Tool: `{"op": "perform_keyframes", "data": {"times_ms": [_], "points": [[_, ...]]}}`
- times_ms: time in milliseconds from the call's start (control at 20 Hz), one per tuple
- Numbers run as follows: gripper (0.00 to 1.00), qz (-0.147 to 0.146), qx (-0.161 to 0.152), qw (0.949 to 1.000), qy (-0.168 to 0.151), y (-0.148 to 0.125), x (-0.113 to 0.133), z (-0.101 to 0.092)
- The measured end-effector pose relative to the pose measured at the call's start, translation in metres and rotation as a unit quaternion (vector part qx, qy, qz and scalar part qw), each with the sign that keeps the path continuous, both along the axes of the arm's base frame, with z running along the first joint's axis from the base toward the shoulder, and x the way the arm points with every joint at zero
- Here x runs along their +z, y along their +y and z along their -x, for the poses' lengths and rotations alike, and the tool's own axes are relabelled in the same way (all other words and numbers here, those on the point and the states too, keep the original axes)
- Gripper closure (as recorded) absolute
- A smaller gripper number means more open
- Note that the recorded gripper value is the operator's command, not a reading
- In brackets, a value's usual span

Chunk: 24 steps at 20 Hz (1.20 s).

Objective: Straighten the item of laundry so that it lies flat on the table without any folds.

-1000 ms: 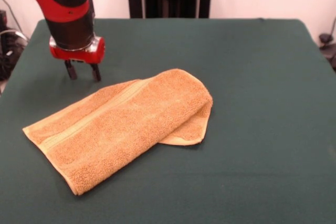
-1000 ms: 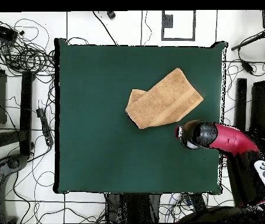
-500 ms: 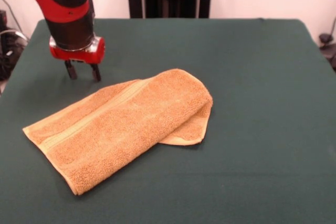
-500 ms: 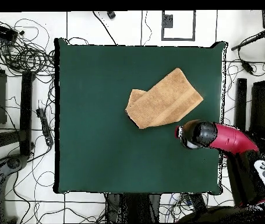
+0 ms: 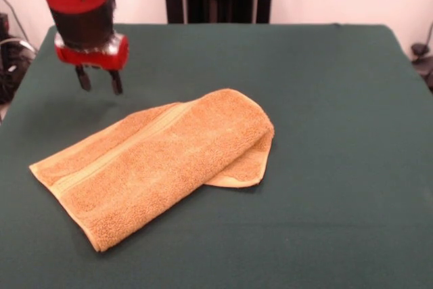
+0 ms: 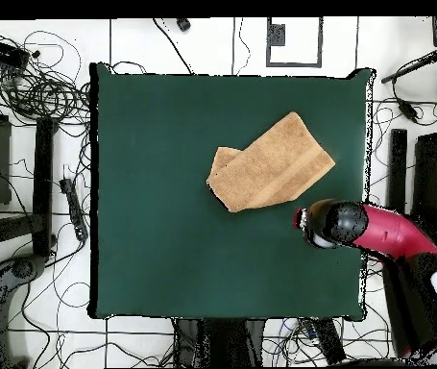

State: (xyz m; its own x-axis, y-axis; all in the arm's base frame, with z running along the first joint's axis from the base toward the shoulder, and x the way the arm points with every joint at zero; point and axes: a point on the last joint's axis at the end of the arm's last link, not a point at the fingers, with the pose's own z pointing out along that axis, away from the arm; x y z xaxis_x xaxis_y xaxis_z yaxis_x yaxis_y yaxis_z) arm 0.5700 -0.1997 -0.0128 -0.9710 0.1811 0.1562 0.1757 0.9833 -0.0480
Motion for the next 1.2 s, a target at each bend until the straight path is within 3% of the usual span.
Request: {"op": "perform_keyframes", "data": {"times_ms": [200,300,550,1200], "points": [[0.0,0.01,-0.014,0.9999,0.001,-0.013,0.043,-0.006],[0.0,0.022,-0.026,0.9994,-0.002,-0.027,0.082,-0.014],[0.0,0.037,-0.037,0.9985,-0.015,-0.039,0.126,-0.023],[0.0,0.041,-0.039,0.9977,-0.037,-0.039,0.15,-0.035]]}}
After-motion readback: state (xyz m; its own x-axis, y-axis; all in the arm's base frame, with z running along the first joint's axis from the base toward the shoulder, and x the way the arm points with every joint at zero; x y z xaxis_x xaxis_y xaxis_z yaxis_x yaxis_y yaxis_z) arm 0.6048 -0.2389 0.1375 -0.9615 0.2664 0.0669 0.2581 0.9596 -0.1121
